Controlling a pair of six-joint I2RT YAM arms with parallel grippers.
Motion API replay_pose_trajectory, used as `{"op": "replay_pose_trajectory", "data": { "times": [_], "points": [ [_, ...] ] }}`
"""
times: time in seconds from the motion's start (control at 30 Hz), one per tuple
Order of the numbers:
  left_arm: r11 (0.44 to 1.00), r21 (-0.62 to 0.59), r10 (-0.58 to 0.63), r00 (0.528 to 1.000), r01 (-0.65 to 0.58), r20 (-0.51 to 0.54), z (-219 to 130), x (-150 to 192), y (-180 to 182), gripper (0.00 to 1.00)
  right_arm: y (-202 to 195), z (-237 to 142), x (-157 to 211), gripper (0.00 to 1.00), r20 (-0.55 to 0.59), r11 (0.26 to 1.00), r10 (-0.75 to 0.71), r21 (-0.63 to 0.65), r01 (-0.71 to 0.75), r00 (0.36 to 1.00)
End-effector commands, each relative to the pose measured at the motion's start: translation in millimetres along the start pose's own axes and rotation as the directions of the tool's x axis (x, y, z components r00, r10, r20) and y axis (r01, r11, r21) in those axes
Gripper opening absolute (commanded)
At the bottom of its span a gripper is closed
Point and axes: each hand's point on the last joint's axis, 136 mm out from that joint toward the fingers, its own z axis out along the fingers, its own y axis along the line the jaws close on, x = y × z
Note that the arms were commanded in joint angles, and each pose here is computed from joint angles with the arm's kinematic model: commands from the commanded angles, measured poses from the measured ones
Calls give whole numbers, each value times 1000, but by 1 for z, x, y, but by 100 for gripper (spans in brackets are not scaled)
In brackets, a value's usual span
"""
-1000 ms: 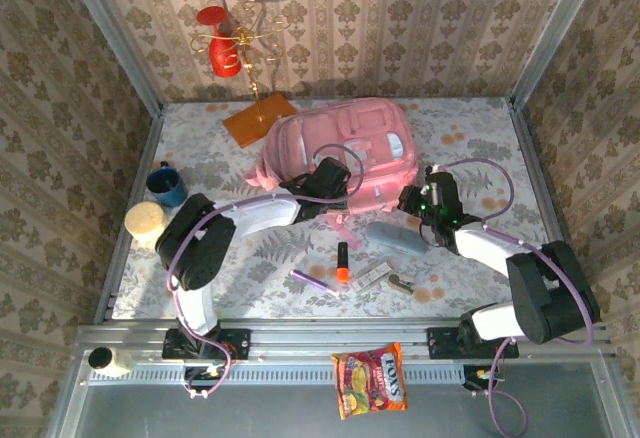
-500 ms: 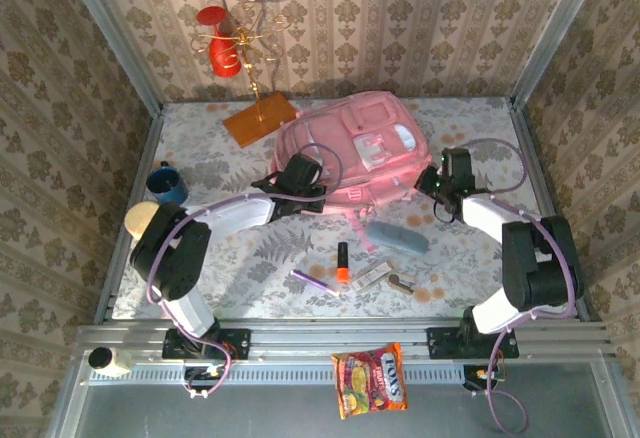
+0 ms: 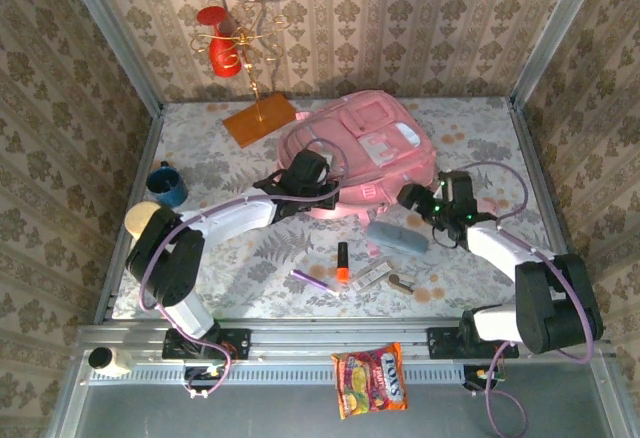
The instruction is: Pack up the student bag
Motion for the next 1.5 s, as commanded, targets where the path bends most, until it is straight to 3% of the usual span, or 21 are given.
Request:
{"op": "replay_pose_trajectory", "data": {
  "times": [0.0, 0.1, 0.17, 0.27, 0.37, 0.53, 0.63, 0.8, 0.87, 1.0, 1.13, 1.27, 1.47],
  "points": [
    [997, 81, -3, 998, -3, 63, -4, -22, -26, 0, 30, 10, -5, 88, 14, 993, 58, -108, -56, 998],
    [997, 67, 23, 999, -26, 48, -4, -16, -25, 0, 32, 30, -15, 75, 32, 991, 77, -115, -73, 997],
    [998, 34, 45, 998, -46, 41, -7, -11, -17, 0, 25, 38, -27, 48, 60, 992, 83, -98, -77, 995],
    [996, -49, 78, 997, -77, 20, -18, -6, 7, 0, -3, 37, -46, 16, 123, 996, 86, -8, -86, 989],
    [987, -116, 109, 994, -109, -7, -29, -2, 38, 0, -28, 28, -65, 0, 160, 994, 92, 51, -101, 983],
    [963, -205, 162, 983, -176, -83, -39, 4, 84, 0, -31, 24, -95, 0, 117, 995, 43, 84, -53, 992],
    [974, -131, 176, 982, -185, -71, -36, -1, 70, 0, -23, 34, -110, 6, 69, 997, 21, 73, -26, 997],
    [998, 56, 35, 998, -38, 58, -32, -32, 18, 0, -9, 30, -111, 42, 41, 999, 24, 41, -25, 999],
    [996, 82, -35, 995, 27, 95, -29, -44, 6, 0, -5, 20, -96, 64, 31, 999, 38, 21, -39, 999],
    [991, 111, -86, 986, 70, 140, -22, -56, -13, 0, 17, 7, -47, 84, -17, 989, 105, -98, -106, 994],
    [988, 138, -84, 987, 66, 137, -15, -58, -29, 0, 54, 10, 3, 88, -94, 970, 117, -202, -134, 989],
    [989, 138, -72, 989, 54, 129, -12, -55, -34, 0, 77, 1, 7, 88, -57, 962, 129, -237, -139, 990],
    [987, 157, -35, 992, 15, 125, -14, -50, -45, 0, 65, 20, 3, 75, 1, 964, 190, -188, -187, 982]
  ]
}}
